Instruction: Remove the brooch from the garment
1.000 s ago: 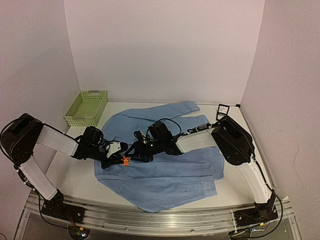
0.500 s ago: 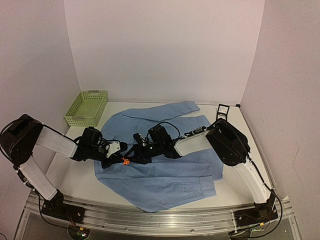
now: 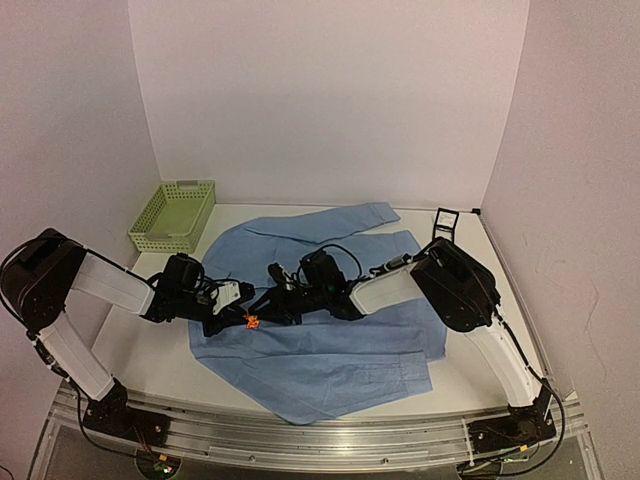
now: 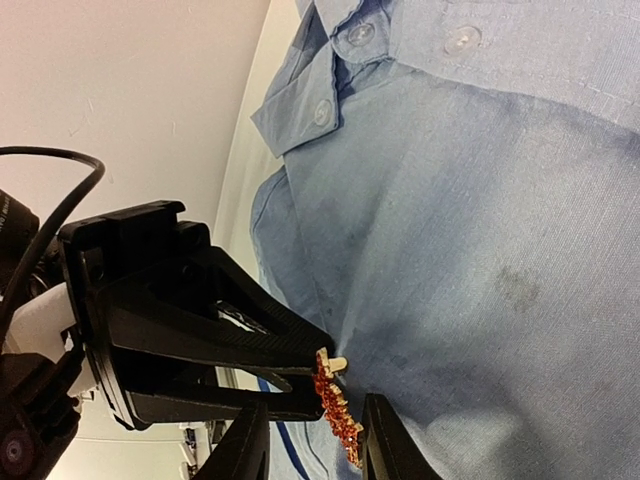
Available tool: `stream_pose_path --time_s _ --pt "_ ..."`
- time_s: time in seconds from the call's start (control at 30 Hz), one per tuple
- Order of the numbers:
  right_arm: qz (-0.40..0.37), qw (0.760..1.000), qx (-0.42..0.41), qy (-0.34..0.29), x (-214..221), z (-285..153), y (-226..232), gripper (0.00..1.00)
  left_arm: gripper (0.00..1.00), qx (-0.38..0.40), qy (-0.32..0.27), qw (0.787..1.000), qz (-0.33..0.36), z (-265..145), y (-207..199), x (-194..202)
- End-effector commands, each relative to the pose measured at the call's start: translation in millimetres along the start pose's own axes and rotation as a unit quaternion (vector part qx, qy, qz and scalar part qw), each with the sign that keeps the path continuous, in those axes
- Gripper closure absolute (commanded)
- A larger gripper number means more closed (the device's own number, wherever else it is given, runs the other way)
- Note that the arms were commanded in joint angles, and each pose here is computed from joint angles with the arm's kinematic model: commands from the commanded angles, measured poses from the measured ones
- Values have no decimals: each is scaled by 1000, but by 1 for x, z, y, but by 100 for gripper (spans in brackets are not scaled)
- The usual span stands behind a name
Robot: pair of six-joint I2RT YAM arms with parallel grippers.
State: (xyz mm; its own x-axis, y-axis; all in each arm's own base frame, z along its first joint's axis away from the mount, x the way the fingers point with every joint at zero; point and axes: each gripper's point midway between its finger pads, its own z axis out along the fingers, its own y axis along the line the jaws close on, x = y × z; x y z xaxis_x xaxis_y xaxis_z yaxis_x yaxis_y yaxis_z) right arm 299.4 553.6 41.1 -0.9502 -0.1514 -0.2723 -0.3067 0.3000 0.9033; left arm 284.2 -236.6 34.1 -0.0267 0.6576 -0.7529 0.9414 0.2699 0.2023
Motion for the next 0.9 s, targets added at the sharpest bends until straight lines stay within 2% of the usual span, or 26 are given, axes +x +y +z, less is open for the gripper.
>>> stream_pose_path --time_s 0.0,0.17,0.43,0.87 --pt "-8 999 -47 -7 0 0 18 70 100 -25 -15 1000 -2 -2 15 -15" --pt "-12 997 -67 -23 8 -3 23 64 100 -30 -19 999 -26 -1 20 -18" --pt "-11 997 -60 -49 5 -2 11 62 100 -27 -21 999 -24 -2 17 -17" --pt "-25 996 -59 -66 -2 9 6 66 100 -23 -30 999 -21 -2 15 -19"
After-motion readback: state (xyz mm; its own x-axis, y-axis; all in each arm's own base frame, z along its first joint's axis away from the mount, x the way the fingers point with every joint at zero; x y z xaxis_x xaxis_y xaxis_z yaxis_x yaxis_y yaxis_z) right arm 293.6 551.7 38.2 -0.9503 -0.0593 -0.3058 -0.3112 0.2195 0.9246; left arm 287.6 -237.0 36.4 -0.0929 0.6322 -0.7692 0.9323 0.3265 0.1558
